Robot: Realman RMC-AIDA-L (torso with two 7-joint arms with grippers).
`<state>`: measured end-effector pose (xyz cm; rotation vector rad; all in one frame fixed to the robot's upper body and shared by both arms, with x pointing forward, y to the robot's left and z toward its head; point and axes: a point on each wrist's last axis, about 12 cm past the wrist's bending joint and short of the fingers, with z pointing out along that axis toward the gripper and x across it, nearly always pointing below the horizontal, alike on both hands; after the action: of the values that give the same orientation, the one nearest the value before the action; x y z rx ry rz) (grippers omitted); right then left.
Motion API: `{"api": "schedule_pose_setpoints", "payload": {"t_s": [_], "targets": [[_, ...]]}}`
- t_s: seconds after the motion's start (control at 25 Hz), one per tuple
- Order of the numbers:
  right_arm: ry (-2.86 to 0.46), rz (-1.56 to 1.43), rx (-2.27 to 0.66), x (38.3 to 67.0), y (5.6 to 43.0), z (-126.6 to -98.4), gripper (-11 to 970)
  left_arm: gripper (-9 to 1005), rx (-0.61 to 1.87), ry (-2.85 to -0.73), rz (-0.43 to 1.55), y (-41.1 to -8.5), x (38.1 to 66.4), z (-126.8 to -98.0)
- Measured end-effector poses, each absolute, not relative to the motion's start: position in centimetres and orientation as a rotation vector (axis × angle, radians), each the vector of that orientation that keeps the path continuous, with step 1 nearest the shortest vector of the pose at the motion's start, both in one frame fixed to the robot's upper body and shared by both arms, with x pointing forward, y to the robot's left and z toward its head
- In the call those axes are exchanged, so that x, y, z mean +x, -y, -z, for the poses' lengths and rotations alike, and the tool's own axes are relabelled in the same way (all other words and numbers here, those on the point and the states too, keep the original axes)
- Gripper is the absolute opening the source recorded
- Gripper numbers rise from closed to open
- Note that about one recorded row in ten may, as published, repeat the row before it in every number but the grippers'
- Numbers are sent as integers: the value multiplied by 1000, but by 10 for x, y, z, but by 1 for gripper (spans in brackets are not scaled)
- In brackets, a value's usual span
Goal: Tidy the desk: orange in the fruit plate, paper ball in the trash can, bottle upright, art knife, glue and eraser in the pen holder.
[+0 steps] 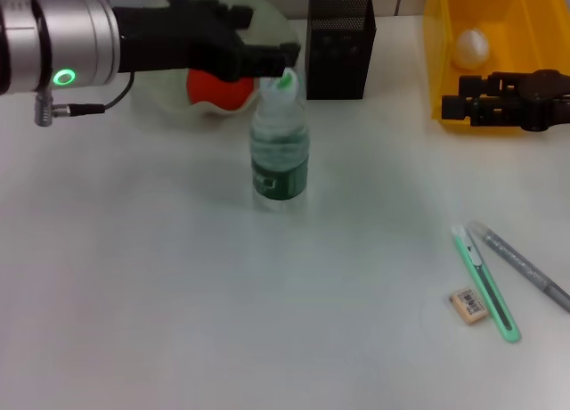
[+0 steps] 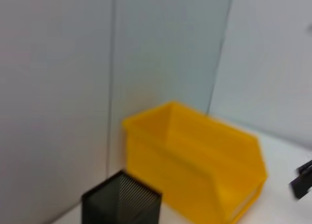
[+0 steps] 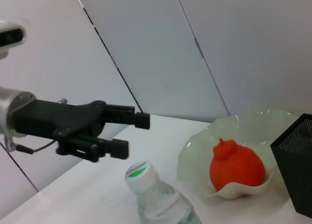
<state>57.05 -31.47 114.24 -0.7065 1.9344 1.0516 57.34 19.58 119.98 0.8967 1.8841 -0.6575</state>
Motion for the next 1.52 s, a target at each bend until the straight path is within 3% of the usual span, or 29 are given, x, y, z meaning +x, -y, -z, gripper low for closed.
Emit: {"api": "schedule_pose_setpoints", "payload": {"t_s": [0.2,0.44,0.64,0.92,1.12,1.52], "targets": [[-1950,-1053,-695,571,315,-1143,781,802,874,-1690,838,-201,561,-1189],[-2186,-978,-644,578,311,-1156,780,802,730,-1536,1052,-217,547,-1146],[-2587,-769,-510,583,293,-1182,780,802,649,-1504,1068,-225,542,-1120],[-2817,-626,-576,573,248,-1210,779,802,645,-1515,1055,-226,544,-1112],[-2962,-387,-615,569,227,-1204,778,802,650,-1516,1047,-227,544,-1111],[-3047,-253,-690,575,198,-1176,779,802,633,-1529,1031,-233,544,-1107]]}}
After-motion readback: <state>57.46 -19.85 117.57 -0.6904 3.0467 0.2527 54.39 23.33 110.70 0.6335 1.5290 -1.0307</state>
